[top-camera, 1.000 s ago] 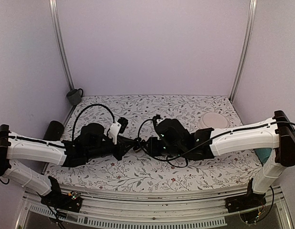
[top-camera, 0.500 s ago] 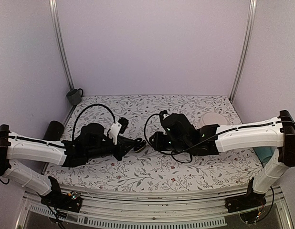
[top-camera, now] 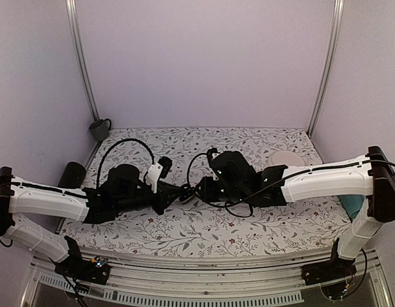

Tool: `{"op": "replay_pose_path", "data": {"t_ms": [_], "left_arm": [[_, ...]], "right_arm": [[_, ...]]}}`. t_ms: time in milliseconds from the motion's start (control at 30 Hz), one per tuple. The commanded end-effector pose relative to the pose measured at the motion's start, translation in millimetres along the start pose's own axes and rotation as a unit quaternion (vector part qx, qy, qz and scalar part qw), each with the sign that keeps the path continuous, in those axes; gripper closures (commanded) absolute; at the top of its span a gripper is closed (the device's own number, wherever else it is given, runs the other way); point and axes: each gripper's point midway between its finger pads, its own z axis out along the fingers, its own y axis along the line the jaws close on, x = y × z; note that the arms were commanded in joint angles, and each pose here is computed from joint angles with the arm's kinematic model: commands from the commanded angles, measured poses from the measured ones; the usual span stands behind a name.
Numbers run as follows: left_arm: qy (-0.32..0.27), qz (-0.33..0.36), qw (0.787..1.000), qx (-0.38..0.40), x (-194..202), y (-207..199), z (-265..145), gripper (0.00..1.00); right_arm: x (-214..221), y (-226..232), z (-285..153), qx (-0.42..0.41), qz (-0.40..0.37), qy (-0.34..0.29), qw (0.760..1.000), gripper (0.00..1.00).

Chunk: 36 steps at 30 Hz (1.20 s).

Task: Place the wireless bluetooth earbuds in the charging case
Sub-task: Adjust the right earbud in the right side groove of the charging case.

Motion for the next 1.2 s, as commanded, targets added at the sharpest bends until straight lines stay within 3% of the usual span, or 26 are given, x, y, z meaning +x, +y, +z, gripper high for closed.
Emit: {"op": "replay_pose_path", "data": {"t_ms": [0, 700, 1167], "left_arm": [[-0.020, 0.004, 1.000, 0.012, -15, -10, 2, 1.00], [0.000, 0.000, 1.000, 0.007, -7, -8, 7, 1.00], [0.039, -0.023, 0.997, 0.057, -12, -24, 13, 1.00]], "right_arm": [[-4, 16, -1, -0.018, -0.005, -0.004, 1.000, 0.76], [5, 23, -2, 0.015, -0.028, -0.002, 0.999, 0.76], [-2, 27, -14, 0.004, -0.038, -0.008, 0.999, 0.76]]}}
